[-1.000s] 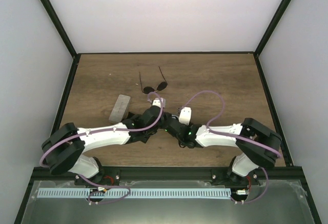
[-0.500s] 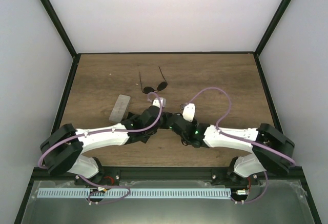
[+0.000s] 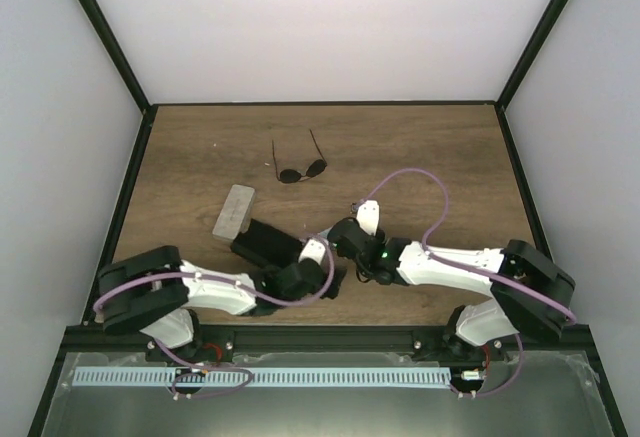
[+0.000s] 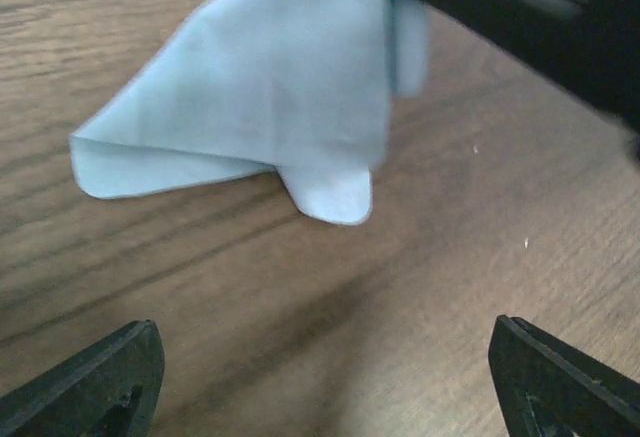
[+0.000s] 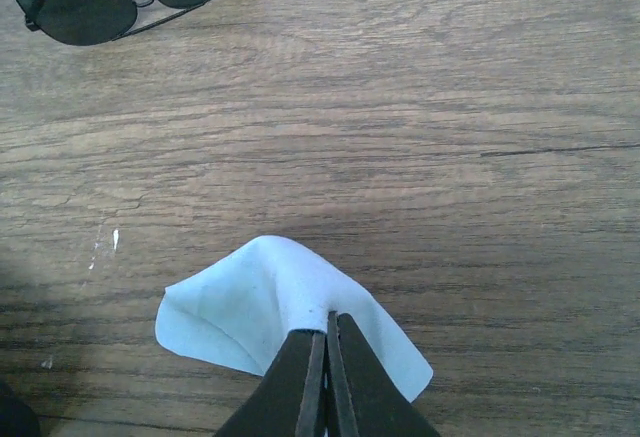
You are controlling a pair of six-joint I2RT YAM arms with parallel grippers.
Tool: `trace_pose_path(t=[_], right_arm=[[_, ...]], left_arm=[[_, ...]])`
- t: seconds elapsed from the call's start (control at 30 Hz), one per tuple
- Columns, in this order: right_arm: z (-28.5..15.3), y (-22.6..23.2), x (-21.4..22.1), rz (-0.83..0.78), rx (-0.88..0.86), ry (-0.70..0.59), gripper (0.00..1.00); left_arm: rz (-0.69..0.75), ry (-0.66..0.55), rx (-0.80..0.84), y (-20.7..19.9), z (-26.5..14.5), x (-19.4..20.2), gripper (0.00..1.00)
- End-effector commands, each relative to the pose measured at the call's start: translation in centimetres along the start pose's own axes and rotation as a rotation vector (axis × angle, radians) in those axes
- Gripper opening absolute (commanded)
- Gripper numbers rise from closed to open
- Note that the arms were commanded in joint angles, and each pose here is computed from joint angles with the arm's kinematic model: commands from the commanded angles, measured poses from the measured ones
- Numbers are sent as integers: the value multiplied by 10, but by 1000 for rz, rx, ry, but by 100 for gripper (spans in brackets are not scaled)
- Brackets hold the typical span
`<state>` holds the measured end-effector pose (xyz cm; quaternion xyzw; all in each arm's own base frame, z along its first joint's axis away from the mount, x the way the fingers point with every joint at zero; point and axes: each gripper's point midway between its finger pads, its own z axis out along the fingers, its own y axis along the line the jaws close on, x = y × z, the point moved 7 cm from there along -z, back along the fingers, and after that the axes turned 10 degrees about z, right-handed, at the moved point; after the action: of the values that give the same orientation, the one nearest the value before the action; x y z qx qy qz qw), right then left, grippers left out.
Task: Organize the sunglasses
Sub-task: Adjust the glasses cleaning cloth at the center of the board.
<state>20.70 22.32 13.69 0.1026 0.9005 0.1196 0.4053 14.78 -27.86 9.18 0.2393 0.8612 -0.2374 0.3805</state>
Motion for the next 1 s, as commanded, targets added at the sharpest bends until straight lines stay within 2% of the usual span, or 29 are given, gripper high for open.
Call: trace_pose_path(t=[0.0, 0.07, 0.13, 0.17, 0.23, 0.4, 0.5, 0.57, 0.6, 0.73, 0.97], right_arm=[[-6, 7, -12, 24, -30, -22, 1], [-9, 5, -13, 27, -36, -25, 1], [-11, 4, -15, 33, -39, -29, 1], [-13, 3, -16, 36, -43, -32, 1], [-16, 2, -17, 41, -52, -35, 1], [-24, -4, -20, 57, -79, -44, 1], [-30, -9, -21, 70, -105, -45, 1], [-34, -11, -21, 79, -129, -46, 1], [-36, -13, -21, 82, -138, -45, 1], [-42, -16, -22, 89, -164, -49, 1], [-42, -18, -21, 78, -161, -46, 1]], left_arm=[[240, -163, -245, -24, 1, 6, 93], [380, -195, -389, -37, 4, 15, 94], [502, -198, -419, -56, 10, 29, 95], [519, -207, -428, -60, 13, 32, 94], [520, -233, -415, -60, 16, 38, 88], [395, -383, -235, -51, -9, 35, 91], [367, -459, -230, -36, -26, 34, 77], [420, -478, -219, -38, -26, 34, 68], [447, -484, -227, -41, -24, 33, 68], [527, -515, -219, -49, -13, 37, 79], [550, -603, -186, -60, -9, 36, 81]])
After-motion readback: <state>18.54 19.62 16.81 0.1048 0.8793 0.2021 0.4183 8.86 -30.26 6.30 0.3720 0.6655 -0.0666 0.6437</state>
